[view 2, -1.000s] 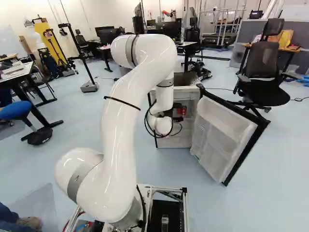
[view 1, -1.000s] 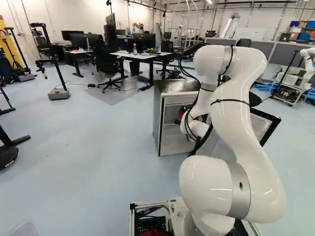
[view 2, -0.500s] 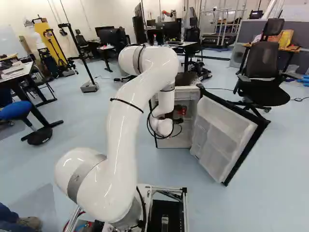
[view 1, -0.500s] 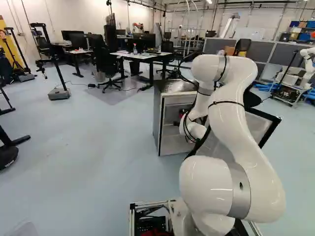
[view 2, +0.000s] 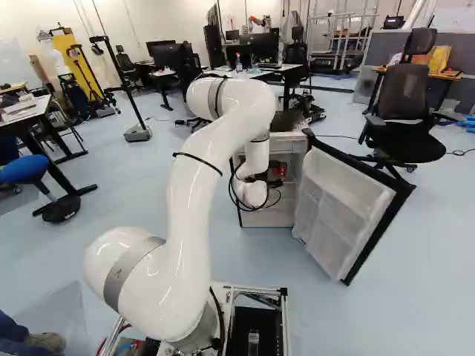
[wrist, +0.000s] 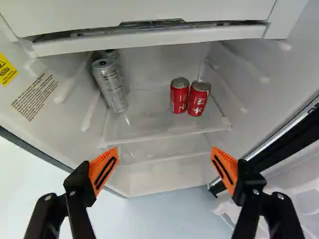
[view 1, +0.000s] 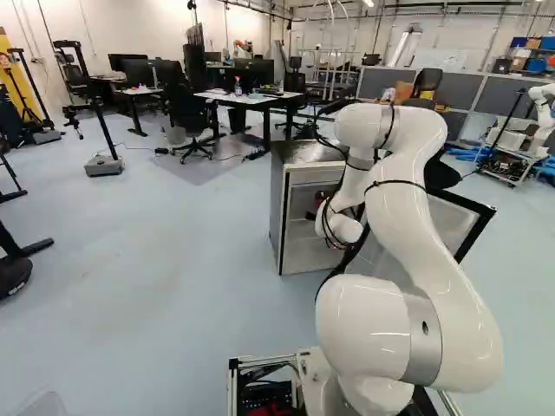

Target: Grab a drink from the fridge

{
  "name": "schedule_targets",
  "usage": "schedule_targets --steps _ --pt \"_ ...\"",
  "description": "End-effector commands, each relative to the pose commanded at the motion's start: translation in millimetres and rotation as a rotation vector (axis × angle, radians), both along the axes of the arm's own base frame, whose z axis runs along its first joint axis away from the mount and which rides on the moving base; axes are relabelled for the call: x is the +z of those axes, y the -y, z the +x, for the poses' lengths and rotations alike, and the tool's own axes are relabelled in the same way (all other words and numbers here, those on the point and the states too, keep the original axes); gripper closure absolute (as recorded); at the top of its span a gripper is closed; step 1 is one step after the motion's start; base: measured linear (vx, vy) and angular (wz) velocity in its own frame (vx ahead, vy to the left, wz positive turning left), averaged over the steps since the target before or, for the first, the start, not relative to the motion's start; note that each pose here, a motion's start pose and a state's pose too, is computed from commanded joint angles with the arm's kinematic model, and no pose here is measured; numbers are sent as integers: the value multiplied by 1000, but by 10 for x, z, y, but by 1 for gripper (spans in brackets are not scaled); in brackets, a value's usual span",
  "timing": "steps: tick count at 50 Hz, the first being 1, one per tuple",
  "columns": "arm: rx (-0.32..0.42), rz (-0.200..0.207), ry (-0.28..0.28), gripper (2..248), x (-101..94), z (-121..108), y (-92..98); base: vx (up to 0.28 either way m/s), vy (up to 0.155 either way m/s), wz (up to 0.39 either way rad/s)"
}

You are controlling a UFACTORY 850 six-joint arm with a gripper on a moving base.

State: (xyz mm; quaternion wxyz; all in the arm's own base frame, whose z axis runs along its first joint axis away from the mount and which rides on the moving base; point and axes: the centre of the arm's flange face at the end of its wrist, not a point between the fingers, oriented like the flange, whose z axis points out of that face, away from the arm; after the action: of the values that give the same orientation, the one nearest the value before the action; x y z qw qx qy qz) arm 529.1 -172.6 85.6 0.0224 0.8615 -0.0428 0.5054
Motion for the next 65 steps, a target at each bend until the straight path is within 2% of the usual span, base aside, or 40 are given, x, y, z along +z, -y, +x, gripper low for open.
schedule_targets --steps 65 --pt "-28 -33 8 3 -320 690 449 0 0 0"
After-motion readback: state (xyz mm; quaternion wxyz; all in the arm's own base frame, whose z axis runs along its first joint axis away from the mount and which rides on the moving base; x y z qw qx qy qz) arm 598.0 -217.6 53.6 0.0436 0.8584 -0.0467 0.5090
